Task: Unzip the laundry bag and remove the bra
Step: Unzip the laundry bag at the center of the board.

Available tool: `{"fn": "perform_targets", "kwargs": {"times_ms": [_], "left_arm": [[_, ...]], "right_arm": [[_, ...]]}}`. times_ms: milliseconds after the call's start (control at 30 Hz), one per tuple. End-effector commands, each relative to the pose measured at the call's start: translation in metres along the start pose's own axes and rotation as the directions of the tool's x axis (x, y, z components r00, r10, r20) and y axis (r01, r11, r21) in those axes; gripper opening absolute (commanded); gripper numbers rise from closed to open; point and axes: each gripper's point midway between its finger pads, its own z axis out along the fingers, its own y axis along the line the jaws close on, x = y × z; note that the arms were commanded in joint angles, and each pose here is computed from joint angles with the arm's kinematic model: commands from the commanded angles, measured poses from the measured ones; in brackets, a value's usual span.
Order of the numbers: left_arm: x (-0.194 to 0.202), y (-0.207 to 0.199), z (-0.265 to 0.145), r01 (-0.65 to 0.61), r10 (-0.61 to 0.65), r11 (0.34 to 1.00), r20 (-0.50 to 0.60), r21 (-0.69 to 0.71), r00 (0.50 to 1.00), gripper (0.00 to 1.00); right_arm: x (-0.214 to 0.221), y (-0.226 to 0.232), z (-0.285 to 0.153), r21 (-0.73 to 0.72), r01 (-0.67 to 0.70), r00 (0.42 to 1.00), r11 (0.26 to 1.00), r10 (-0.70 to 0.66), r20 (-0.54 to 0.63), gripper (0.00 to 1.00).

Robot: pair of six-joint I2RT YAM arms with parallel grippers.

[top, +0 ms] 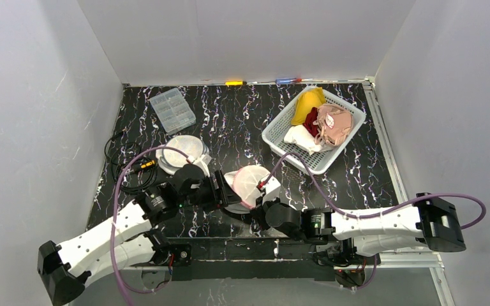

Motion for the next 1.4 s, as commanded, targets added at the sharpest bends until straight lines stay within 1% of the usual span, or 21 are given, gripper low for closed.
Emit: {"fn": "perform_targets", "kwargs": {"times_ms": [0, 100, 267, 400, 467, 533, 600, 800, 833, 867, 1067, 1233, 1367], "left_arm": [[0.02, 0.019, -0.003, 0.067, -0.068, 0.993, -0.006, -0.093, 0.998, 0.61], [0.015, 0.016, 0.001, 0.069, -0.065, 0.991, 0.042, -0.114, 0.997, 0.65], [0.006, 0.011, 0.012, 0.075, -0.065, 0.988, 0.076, -0.134, 0.995, 0.65], [0.001, 0.009, 0.023, 0.073, -0.06, 0.986, 0.085, -0.152, 0.995, 0.62], [0.0, 0.012, 0.027, 0.073, -0.058, 0.983, 0.089, -0.169, 0.994, 0.59], [-0.002, 0.014, 0.031, 0.081, -0.063, 0.981, 0.103, -0.178, 0.993, 0.53], [-0.003, 0.016, 0.033, 0.087, -0.067, 0.979, 0.116, -0.182, 0.991, 0.45], [-0.006, 0.026, 0.033, 0.103, -0.073, 0.971, 0.143, -0.216, 0.987, 0.1], [-0.006, 0.027, 0.033, 0.108, -0.076, 0.97, 0.15, -0.218, 0.986, 0.03], [-0.008, 0.029, 0.032, 0.116, -0.08, 0.968, 0.162, -0.222, 0.983, 0.0], [-0.012, 0.036, 0.027, 0.13, -0.083, 0.962, 0.2, -0.238, 0.976, 0.0], [-0.014, 0.038, 0.023, 0.135, -0.084, 0.964, 0.219, -0.23, 0.972, 0.0], [-0.013, 0.037, 0.024, 0.131, -0.083, 0.967, 0.215, -0.218, 0.973, 0.0]], "right_arm": [[-0.029, 0.031, 0.003, -0.085, -0.023, 0.998, 0.996, 0.028, 0.06, 0.01], [-0.029, 0.04, 0.006, -0.114, -0.017, 0.998, 0.993, 0.023, 0.053, 0.01], [-0.031, 0.052, 0.007, -0.157, -0.008, 0.999, 0.988, 0.015, 0.043, 0.01], [-0.031, 0.054, 0.006, -0.17, -0.006, 0.999, 0.986, 0.013, 0.037, 0.01], [-0.03, 0.054, 0.005, -0.172, -0.006, 0.999, 0.985, 0.012, 0.035, 0.01], [-0.028, 0.053, 0.004, -0.173, -0.005, 0.999, 0.985, 0.011, 0.031, 0.01], [-0.027, 0.051, 0.003, -0.169, -0.007, 0.999, 0.986, 0.013, 0.03, 0.01], [-0.025, 0.044, -0.001, -0.156, -0.02, 0.999, 0.988, 0.025, 0.027, 0.01], [-0.025, 0.043, -0.002, -0.154, -0.022, 0.999, 0.988, 0.027, 0.025, 0.01], [-0.024, 0.043, -0.003, -0.152, -0.024, 0.999, 0.988, 0.028, 0.022, 0.01], [-0.016, 0.028, -0.009, -0.115, -0.036, 0.999, 0.993, 0.037, 0.001, 0.01], [-0.004, 0.009, -0.011, -0.045, -0.057, 0.998, 0.997, 0.056, -0.02, 0.01], [0.0, -0.004, -0.012, 0.012, -0.086, 0.996, 0.996, 0.086, -0.014, 0.01]]}}
